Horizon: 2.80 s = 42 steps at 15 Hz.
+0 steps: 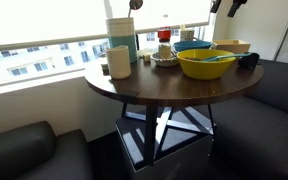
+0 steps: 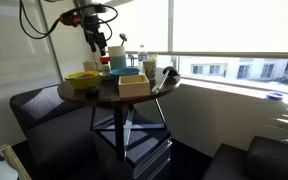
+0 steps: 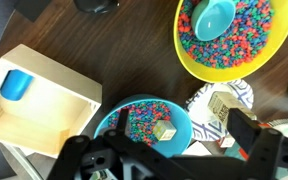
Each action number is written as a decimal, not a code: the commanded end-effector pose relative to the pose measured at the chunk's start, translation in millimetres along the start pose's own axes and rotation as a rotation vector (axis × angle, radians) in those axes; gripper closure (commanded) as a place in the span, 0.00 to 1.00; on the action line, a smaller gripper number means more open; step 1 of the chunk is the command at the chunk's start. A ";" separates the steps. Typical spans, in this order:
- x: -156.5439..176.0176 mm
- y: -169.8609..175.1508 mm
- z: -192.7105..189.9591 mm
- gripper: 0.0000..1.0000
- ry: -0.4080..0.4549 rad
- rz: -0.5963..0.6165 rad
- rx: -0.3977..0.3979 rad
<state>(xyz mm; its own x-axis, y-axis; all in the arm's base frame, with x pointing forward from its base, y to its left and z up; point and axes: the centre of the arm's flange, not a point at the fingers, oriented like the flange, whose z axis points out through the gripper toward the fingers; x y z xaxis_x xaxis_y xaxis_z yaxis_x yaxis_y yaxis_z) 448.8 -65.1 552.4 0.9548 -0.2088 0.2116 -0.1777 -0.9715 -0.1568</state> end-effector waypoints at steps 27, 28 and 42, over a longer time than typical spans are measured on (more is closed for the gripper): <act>-19.4 -5.7 20.2 0.00 -0.104 0.248 0.024; -20.9 -6.8 21.8 0.00 -0.097 0.266 0.014; -0.6 9.8 11.9 0.00 0.060 0.309 -0.147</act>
<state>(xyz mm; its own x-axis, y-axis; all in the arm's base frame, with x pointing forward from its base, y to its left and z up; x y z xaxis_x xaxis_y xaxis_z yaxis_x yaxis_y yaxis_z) 449.3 -73.4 539.2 0.8356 -0.4972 0.2335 -0.4926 -0.8664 -0.0821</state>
